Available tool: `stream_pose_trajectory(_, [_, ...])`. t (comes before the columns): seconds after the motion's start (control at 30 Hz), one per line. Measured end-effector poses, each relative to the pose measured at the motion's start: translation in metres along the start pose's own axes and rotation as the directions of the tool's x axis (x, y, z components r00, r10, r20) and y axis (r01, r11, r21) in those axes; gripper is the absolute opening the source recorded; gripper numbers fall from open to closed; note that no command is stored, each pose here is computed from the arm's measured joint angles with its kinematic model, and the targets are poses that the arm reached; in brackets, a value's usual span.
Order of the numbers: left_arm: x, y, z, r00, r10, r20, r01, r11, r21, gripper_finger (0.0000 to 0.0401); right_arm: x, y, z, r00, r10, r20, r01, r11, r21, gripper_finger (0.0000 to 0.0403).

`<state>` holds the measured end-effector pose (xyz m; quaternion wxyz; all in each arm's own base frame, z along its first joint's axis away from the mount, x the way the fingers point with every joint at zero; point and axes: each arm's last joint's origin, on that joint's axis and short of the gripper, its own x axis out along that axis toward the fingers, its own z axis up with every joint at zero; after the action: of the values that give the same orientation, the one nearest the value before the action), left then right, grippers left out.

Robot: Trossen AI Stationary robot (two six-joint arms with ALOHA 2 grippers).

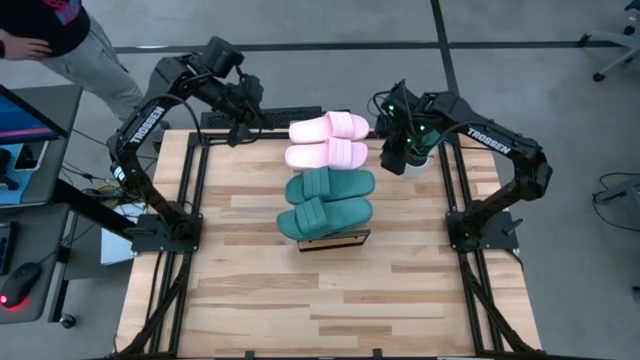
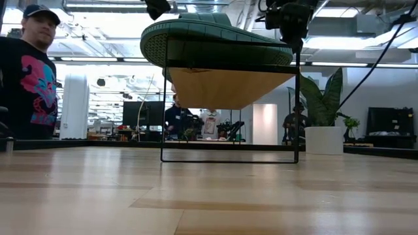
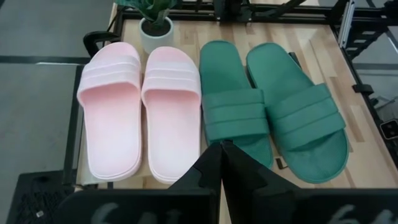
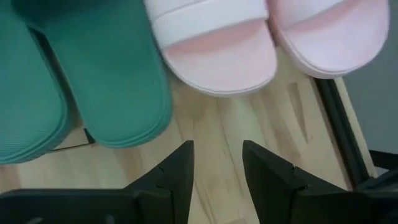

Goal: Pick and place slides into the shelf
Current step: Adjust the slides on the shelf

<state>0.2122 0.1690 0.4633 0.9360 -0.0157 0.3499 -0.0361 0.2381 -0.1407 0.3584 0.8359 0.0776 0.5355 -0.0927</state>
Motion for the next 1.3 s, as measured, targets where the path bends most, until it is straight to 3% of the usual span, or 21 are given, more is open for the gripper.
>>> stream_pose_trajectory(0.4, [0.002, -0.004, 0.0, 1.0, -0.022, -0.018, 0.022, 1.0, -0.004, 0.0, 0.014, 0.008, 0.003, 1.0, 0.01, 0.016, -0.01, 1.0, 0.013, 0.0129])
stream_pose_trajectory(0.67, [0.002, -0.004, 0.0, 1.0, -0.019, -0.02, 0.019, 1.0, -0.005, 0.0, 0.039, 0.015, 0.0, 0.997, -0.078, 0.001, 0.077, 0.996, 0.041, 0.0129])
stream_pose_trajectory(1.3, [0.002, -0.004, -0.001, 1.0, -0.014, -0.028, 0.014, 1.0, -0.002, 0.0, 0.039, 0.012, 0.004, 0.991, -0.133, 0.033, 0.13, 0.988, 0.086, 0.0129])
